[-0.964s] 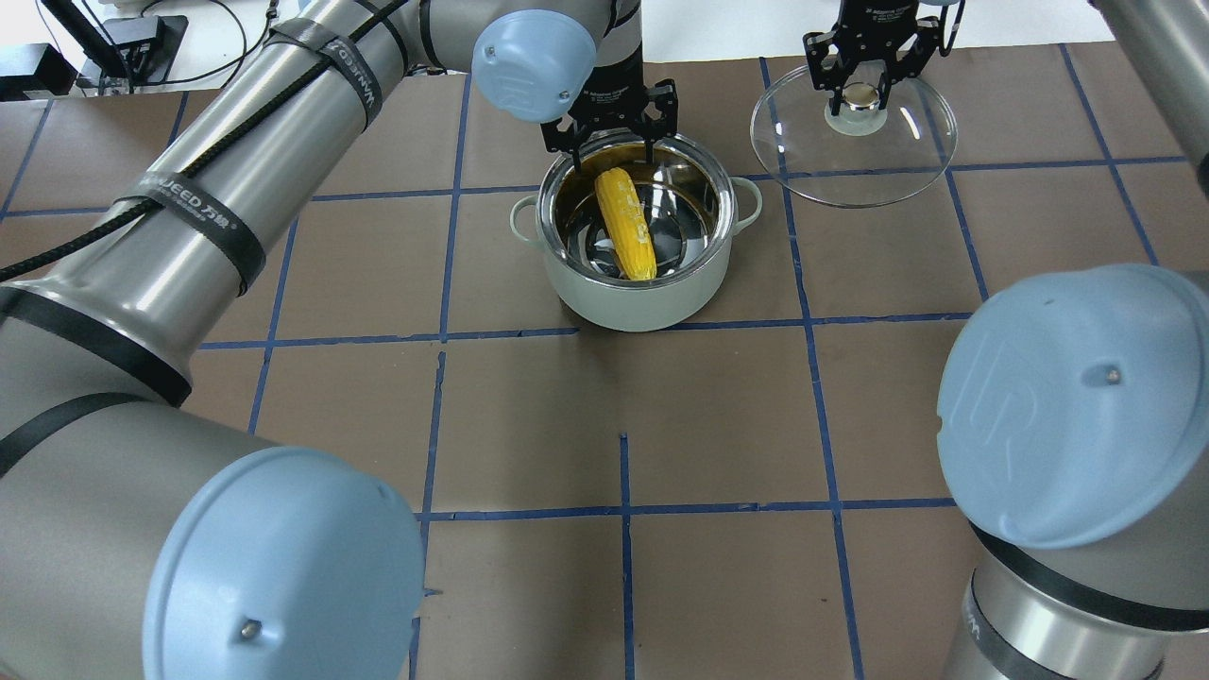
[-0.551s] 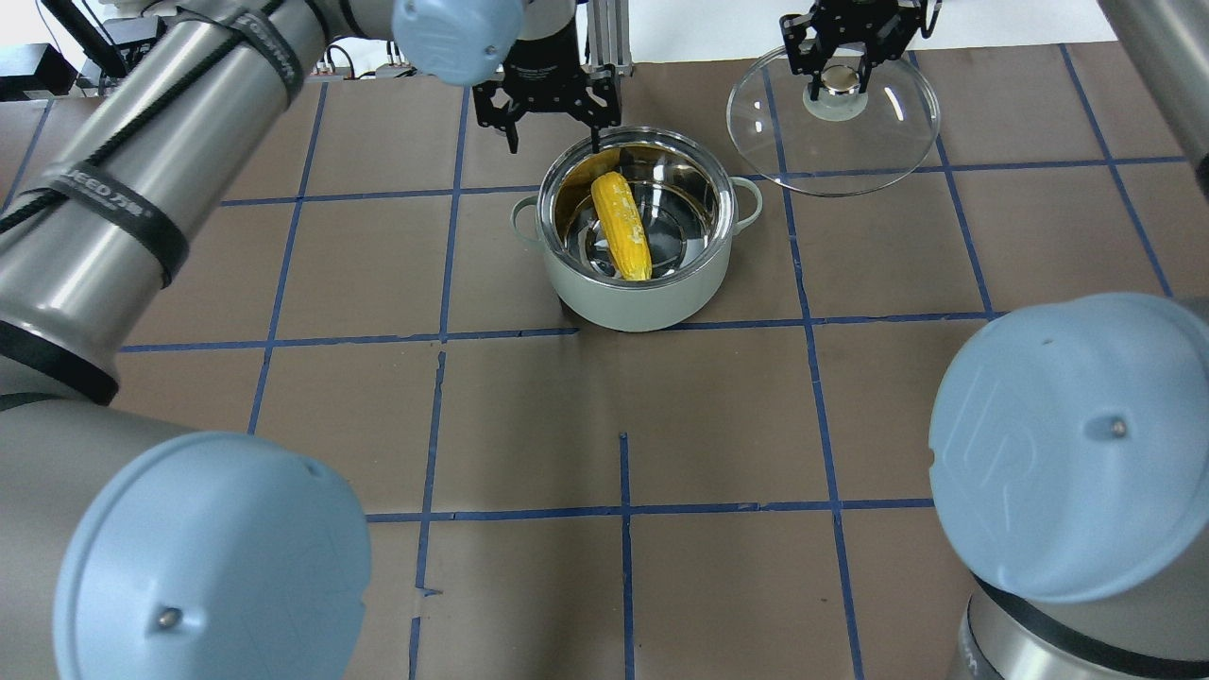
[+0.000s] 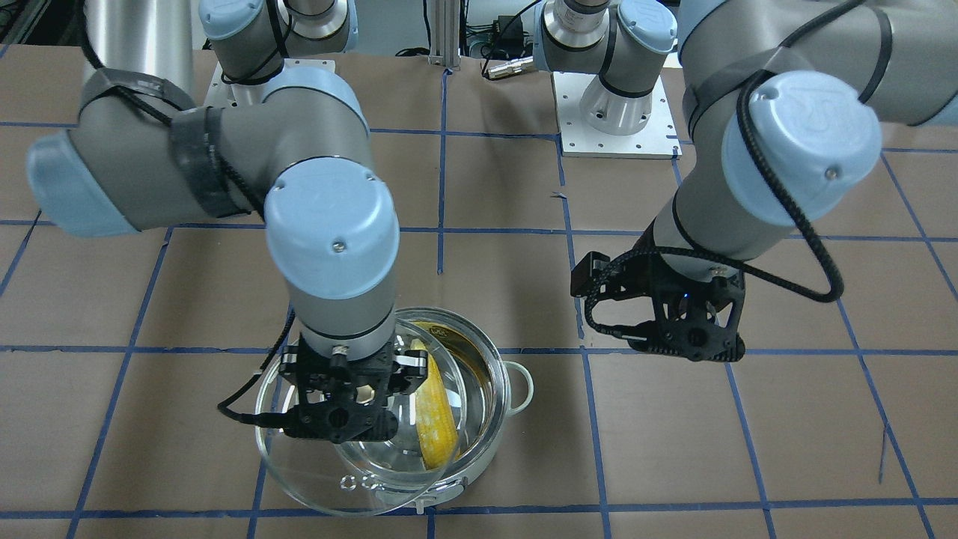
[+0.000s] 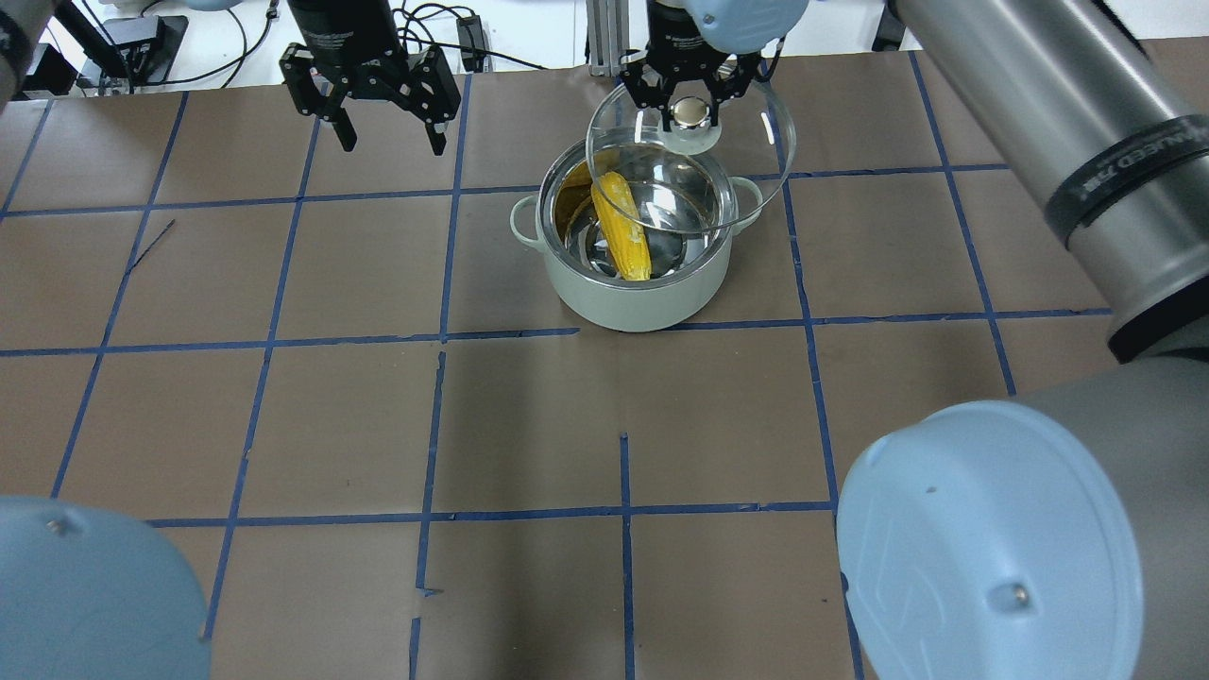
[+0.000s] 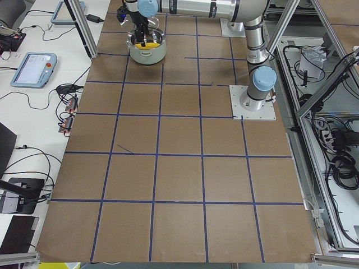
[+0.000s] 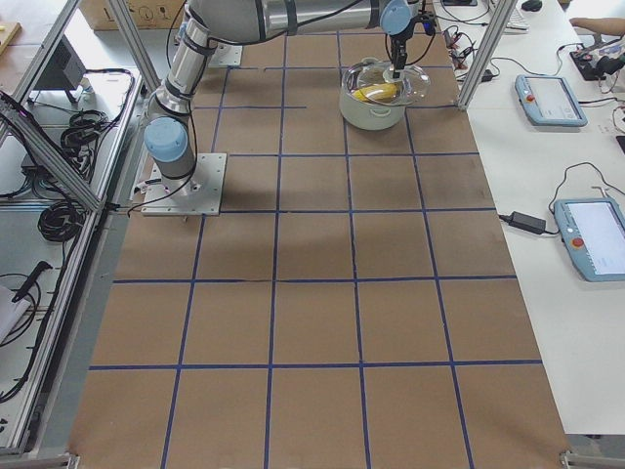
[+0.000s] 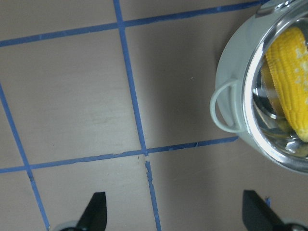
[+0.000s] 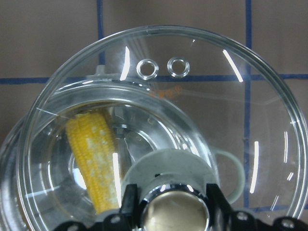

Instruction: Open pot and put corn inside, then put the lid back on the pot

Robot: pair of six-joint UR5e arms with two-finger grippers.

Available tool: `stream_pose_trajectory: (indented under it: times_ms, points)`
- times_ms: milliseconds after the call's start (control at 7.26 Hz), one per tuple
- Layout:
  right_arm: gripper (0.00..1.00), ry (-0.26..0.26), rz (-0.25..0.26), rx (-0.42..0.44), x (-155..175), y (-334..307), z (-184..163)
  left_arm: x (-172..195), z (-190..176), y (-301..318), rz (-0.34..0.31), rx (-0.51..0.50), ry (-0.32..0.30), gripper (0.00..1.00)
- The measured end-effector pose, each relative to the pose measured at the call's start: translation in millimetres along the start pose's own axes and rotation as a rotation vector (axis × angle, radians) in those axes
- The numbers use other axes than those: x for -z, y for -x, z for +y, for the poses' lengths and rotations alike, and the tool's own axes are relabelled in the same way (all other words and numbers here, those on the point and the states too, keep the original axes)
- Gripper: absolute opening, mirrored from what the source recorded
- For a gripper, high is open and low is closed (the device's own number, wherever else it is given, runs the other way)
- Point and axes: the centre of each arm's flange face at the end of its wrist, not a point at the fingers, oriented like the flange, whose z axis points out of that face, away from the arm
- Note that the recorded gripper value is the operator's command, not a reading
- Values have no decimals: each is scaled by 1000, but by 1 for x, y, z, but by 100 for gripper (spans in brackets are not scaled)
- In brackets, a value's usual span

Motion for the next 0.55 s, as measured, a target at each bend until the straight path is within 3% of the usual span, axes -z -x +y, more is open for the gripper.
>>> stream_pose_trajectory:
  times_ms: [275, 551]
  points:
    - [21, -6, -7, -39, -12, 28, 16, 2, 49, 23, -5, 30, 16, 100]
    - [21, 6, -48, -55, -22, 35, 21, 6, 85, 33, -11, 20, 13, 100]
